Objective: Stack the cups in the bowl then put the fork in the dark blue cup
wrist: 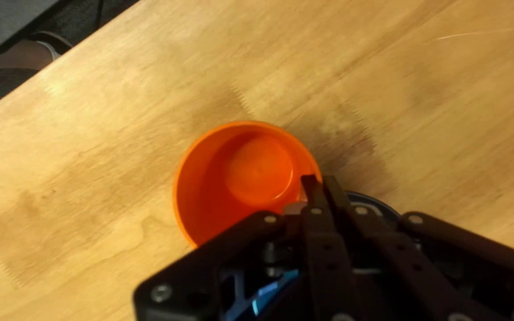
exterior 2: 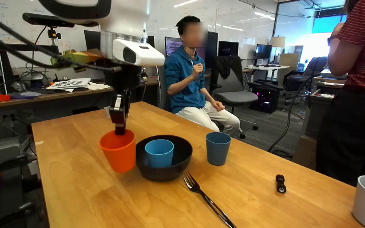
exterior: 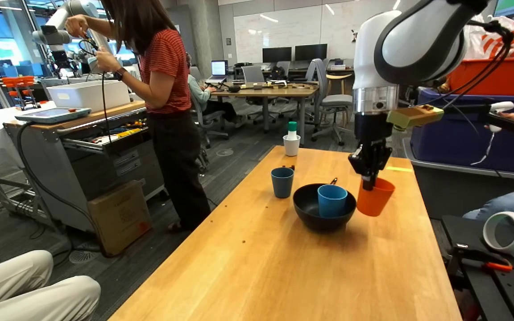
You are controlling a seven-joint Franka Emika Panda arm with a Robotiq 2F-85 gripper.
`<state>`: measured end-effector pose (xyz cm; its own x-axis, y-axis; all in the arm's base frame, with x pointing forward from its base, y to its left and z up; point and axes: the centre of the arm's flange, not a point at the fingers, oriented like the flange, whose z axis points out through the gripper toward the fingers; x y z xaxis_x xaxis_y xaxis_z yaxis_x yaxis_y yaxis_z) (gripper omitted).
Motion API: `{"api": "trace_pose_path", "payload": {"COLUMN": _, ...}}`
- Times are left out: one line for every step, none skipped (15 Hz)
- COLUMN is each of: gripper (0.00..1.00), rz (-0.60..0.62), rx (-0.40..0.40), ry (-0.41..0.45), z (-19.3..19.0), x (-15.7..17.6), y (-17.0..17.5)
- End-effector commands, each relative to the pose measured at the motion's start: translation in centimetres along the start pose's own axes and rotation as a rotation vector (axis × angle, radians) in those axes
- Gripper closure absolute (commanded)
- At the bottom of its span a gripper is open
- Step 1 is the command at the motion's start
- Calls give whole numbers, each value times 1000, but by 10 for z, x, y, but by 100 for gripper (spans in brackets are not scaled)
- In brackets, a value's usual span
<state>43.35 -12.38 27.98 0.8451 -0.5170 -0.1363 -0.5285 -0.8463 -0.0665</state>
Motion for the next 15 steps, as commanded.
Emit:
{"api": "trace_pose_path", "payload": {"gripper": 96, "rz": 7, "rx": 21, "ry": 8, "z": -53, "x": 12, "y": -22}}
{"api": "trace_pose_path", "payload": {"gripper": 96, "rz": 13, "rx": 23, "ry": 11, "z": -63, "x": 18, "y": -26}}
{"api": "trace_pose_path", "payload": {"gripper": 96, "rz": 24, "rx": 19, "ry": 20, "z": -70, "x": 26, "y": -29}}
{"api": "trace_pose_path", "payload": {"gripper": 96, "rz": 38, "rx": 17, "ry": 20, "z": -75, "x": 36, "y": -31}}
{"api": "trace_pose_path", "payload": {"gripper": 96, "rz": 55, "rx": 15, "ry": 29, "z": -79, "x": 43, "y": -32}}
{"api": "trace_pose_path", "payload": {"gripper": 96, "rz": 69, "rx": 20, "ry": 32, "z": -80, "x": 51, "y": -33}}
{"api": "trace_pose_path", "payload": {"gripper": 96, "rz": 81, "rx": 21, "ry": 35, "z": -80, "x": 56, "y": -34}}
{"api": "trace_pose_path", "payload": {"gripper": 96, "rz": 94, "rx": 17, "ry": 55, "z": -75, "x": 64, "y": -35}}
{"api": "trace_pose_path", "payload": {"gripper": 96, "rz": 97, "rx": 17, "ry": 56, "z": -71, "x": 69, "y": -36}}
{"api": "trace_pose_path", "payload": {"gripper": 96, "rz": 110, "rx": 2, "ry": 56, "z": -63, "x": 74, "y": -36}}
{"api": "trace_pose_path", "payload": {"gripper": 96, "rz": 115, "rx": -6, "ry": 48, "z": -56, "x": 78, "y": -36}}
{"api": "trace_pose_path", "payload": {"gripper": 95, "rz": 120, "rx": -16, "ry": 43, "z": -46, "x": 81, "y": -36}}
{"api": "trace_pose_path", "payload": {"gripper": 95, "rz": 122, "rx": -24, "ry": 41, "z": -38, "x": 83, "y": -36}}
{"api": "trace_pose_path", "payload": {"gripper": 95, "rz": 123, "rx": -28, "ry": 41, "z": -31, "x": 87, "y": -37}}
{"api": "trace_pose_path", "payload": {"gripper": 95, "rz": 120, "rx": -33, "ry": 48, "z": -24, "x": 89, "y": -37}}
